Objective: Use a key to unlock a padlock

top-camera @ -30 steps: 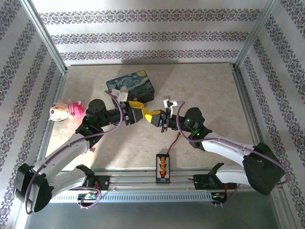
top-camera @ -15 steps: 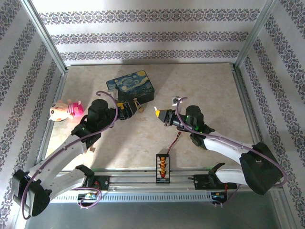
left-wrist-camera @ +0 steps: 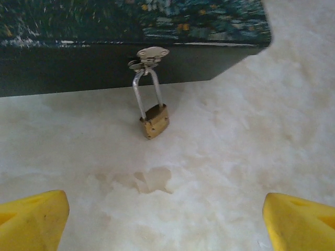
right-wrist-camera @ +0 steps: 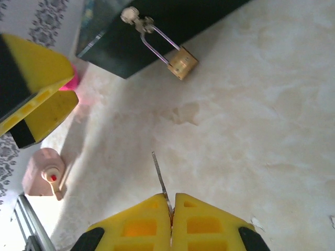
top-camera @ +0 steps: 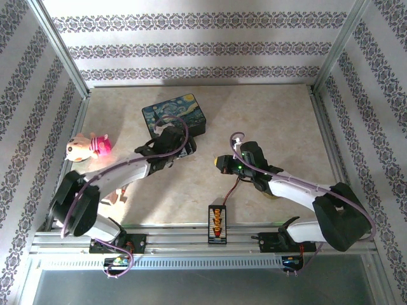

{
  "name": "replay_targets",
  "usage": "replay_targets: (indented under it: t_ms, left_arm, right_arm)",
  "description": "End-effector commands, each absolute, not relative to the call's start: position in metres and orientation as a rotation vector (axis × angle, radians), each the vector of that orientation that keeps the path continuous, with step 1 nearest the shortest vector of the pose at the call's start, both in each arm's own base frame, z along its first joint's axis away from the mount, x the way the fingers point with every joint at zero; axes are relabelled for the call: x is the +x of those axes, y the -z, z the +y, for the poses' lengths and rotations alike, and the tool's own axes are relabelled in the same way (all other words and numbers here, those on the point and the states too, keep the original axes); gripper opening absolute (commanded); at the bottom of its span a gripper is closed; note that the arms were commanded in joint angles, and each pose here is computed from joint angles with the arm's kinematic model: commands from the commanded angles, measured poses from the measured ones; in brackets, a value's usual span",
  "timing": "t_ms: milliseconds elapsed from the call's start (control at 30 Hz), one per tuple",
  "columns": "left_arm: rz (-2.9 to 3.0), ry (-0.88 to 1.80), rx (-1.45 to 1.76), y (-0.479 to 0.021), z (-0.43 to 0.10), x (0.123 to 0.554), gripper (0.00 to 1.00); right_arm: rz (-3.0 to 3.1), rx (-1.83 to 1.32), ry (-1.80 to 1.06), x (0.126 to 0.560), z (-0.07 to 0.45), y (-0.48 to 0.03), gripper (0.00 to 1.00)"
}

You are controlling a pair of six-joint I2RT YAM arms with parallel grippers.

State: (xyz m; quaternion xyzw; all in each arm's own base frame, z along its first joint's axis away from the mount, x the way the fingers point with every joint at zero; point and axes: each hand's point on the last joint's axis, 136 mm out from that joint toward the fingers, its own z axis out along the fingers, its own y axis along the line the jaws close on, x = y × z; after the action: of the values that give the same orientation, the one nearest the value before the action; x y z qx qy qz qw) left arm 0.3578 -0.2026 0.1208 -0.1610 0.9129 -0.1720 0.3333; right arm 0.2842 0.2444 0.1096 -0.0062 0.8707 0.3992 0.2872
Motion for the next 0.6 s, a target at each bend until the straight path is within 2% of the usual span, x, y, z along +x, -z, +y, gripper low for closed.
replay_targets:
  t_ms: [0, 567]
  left_arm:
    - [2.417, 0.347, -0.523, -0.100, -0.199, 0.364, 0.96]
    - [2.411, -0.074, -0.526, -0.057, -0.205, 0.412, 0.95]
  right_arm:
    - [2.378, -0.008, -1.016, 0.289, 0.240, -0.101, 0.00]
    - [2.400, -0.009, -1.032, 0.291, 0.241, -0.094, 0.00]
